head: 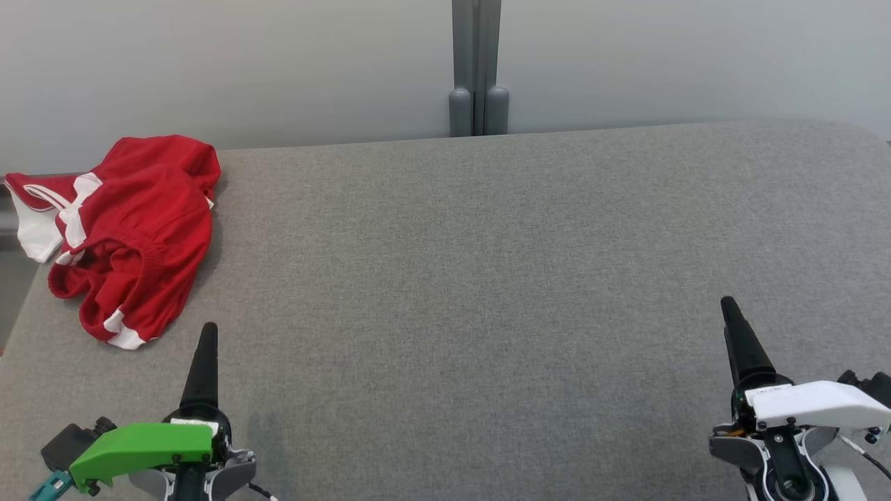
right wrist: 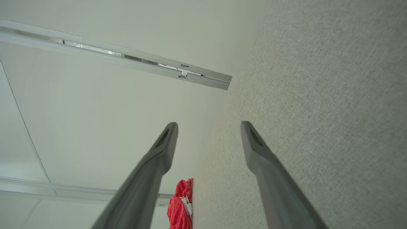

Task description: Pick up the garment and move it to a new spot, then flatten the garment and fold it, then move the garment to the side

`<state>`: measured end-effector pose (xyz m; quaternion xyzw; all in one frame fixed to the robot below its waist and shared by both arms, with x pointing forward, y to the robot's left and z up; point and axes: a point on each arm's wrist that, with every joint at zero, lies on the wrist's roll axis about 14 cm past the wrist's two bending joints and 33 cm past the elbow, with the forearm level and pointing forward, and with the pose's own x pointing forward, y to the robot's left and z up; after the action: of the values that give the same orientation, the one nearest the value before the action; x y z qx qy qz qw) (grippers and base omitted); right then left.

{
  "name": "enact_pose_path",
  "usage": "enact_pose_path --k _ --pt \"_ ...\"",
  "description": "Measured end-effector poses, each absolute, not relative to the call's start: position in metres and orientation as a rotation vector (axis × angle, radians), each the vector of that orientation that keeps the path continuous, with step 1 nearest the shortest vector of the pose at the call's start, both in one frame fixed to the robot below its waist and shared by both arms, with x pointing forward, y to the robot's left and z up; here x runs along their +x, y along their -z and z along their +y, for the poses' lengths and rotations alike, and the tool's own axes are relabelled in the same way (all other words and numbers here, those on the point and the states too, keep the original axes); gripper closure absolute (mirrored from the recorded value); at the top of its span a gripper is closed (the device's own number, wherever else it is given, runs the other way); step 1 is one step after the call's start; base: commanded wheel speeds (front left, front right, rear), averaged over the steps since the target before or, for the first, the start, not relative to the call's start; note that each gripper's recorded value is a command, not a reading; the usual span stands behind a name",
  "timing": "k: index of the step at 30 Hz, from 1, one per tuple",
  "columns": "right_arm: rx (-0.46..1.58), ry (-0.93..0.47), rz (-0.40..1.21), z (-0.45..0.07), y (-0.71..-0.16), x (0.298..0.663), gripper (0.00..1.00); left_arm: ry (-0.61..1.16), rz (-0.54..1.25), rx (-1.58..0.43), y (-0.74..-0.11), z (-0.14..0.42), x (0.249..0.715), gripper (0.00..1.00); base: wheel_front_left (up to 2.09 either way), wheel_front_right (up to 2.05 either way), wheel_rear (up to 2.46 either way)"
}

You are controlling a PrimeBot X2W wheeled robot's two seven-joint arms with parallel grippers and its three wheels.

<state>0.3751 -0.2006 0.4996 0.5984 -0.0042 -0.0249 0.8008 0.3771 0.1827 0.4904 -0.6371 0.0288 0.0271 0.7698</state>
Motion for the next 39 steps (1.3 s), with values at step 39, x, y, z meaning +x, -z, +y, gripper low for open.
enact_pose_path --k 39 --pt "0.582 -0.057 -0.014 -0.168 -0.507 0.369 0.00 -0.002 0.062 -0.605 -0.497 0.150 0.371 0.00 0.00 0.00 0.00"
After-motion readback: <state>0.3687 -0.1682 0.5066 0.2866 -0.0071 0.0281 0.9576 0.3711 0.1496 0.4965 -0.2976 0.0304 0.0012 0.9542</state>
